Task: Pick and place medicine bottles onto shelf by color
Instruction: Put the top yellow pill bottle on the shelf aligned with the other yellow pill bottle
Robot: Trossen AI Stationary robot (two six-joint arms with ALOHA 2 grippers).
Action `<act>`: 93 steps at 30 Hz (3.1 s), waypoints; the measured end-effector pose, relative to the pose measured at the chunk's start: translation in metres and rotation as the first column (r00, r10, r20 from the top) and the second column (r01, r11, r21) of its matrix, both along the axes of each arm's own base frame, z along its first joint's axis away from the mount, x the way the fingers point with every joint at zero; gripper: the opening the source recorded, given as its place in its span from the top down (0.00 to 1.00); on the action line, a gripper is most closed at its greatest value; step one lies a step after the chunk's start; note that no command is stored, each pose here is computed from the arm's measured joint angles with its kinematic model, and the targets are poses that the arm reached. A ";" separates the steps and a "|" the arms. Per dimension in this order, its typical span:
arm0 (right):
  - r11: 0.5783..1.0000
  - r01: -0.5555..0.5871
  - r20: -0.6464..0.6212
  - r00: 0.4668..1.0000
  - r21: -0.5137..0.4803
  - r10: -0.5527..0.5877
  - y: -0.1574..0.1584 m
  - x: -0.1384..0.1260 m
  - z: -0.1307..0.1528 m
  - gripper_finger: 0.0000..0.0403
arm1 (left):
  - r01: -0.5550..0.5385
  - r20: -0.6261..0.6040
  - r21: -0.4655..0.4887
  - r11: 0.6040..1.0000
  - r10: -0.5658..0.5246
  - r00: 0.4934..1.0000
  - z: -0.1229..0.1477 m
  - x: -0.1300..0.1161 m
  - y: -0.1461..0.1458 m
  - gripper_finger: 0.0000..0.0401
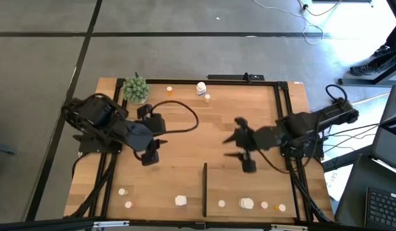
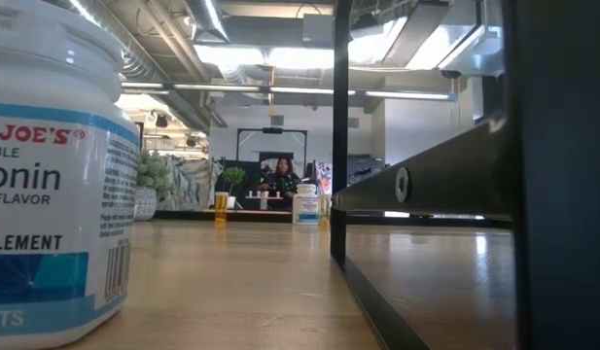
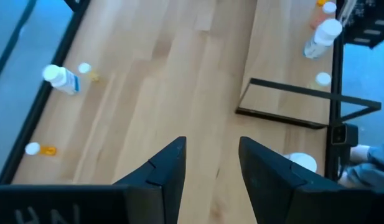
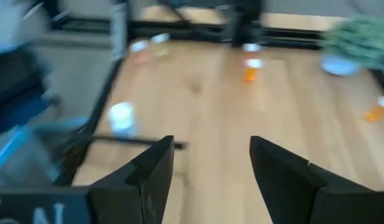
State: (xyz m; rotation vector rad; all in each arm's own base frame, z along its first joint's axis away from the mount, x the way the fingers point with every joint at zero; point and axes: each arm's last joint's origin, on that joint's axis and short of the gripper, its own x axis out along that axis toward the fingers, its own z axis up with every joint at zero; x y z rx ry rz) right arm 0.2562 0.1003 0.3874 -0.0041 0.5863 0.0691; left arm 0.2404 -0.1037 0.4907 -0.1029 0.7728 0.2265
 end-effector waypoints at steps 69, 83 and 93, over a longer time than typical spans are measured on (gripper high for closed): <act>0.652 0.758 -0.514 0.550 -0.024 -0.658 -0.292 0.128 -0.181 0.48 | -0.302 -0.114 0.010 0.953 0.301 0.947 -0.002 0.011 0.182 0.65; 0.656 0.754 -0.546 0.544 -0.014 -0.637 -0.295 0.133 -0.201 0.48 | -0.251 -0.118 -0.019 0.968 0.247 0.962 -0.003 0.012 0.181 0.65; 0.647 0.762 -0.531 0.545 -0.008 -0.648 -0.303 0.131 -0.200 0.48 | -0.251 -0.118 -0.016 0.968 0.247 0.962 -0.003 0.012 0.181 0.65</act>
